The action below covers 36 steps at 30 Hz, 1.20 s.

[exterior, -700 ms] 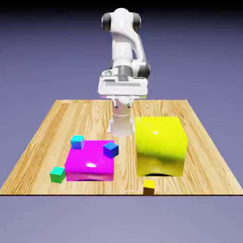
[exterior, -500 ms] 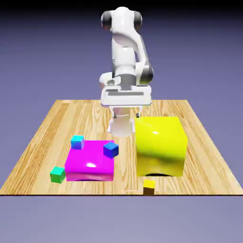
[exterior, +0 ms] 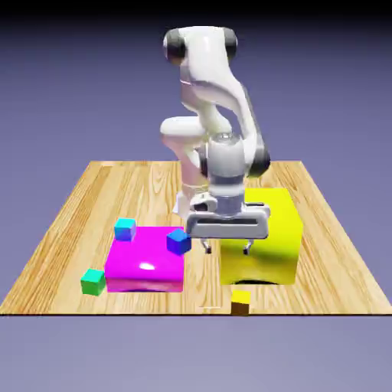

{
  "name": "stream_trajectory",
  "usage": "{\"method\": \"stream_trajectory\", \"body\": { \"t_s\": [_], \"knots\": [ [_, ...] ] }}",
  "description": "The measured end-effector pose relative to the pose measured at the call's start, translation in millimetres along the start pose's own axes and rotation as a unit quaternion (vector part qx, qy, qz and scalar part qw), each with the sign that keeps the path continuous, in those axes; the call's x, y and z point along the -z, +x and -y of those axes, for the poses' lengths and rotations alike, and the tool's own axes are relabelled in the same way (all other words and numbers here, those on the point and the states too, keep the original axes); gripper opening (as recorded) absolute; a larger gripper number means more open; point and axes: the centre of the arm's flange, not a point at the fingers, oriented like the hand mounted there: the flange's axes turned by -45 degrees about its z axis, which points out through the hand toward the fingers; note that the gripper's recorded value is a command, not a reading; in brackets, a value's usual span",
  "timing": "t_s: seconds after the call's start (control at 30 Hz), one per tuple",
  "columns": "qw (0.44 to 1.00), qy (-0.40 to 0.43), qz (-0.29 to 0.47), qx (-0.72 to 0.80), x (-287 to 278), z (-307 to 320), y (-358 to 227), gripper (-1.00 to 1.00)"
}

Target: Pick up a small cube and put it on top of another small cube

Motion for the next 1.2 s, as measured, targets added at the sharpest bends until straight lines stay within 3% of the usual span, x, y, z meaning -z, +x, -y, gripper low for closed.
{"method": "stream_trajectory", "body": {
  "t_s": [0.23, 0.37, 0.4, 0.47, 0.6, 0.77, 0.97, 1.03, 1.13, 1.17, 1.2],
  "knots": [
    [0.993, -0.019, 0.113, -0.034, -83.7, 28.1, 10.6, 0.00],
    [0.993, -0.019, 0.113, -0.034, -139.2, 26.4, 1.6, 0.00],
    [0.993, -0.019, 0.113, -0.034, -152.4, 25.7, -1.5, -1.00],
    [0.993, -0.019, 0.113, -0.034, -152.4, 25.8, -1.5, -1.00],
    [0.992, -0.018, 0.114, -0.045, -82.5, 17.8, 14.0, -1.00],
    [0.966, -0.011, 0.110, -0.235, -55.2, -181.5, 40.2, -1.00],
    [0.888, 0.016, 0.092, -0.450, -11.6, -408.9, -19.2, -1.00],
    [0.881, 0.018, 0.091, -0.465, -8.2, -423.4, -26.8, -1.00],
    [0.881, 0.018, 0.091, -0.465, -69.9, -419.1, -33.4, -1.00],
    [0.881, 0.018, 0.091, -0.465, -77.4, -418.5, -34.8, 1.00],
    [0.881, 0.017, 0.091, -0.465, -77.4, -418.6, -34.9, 1.00]
  ]
}}
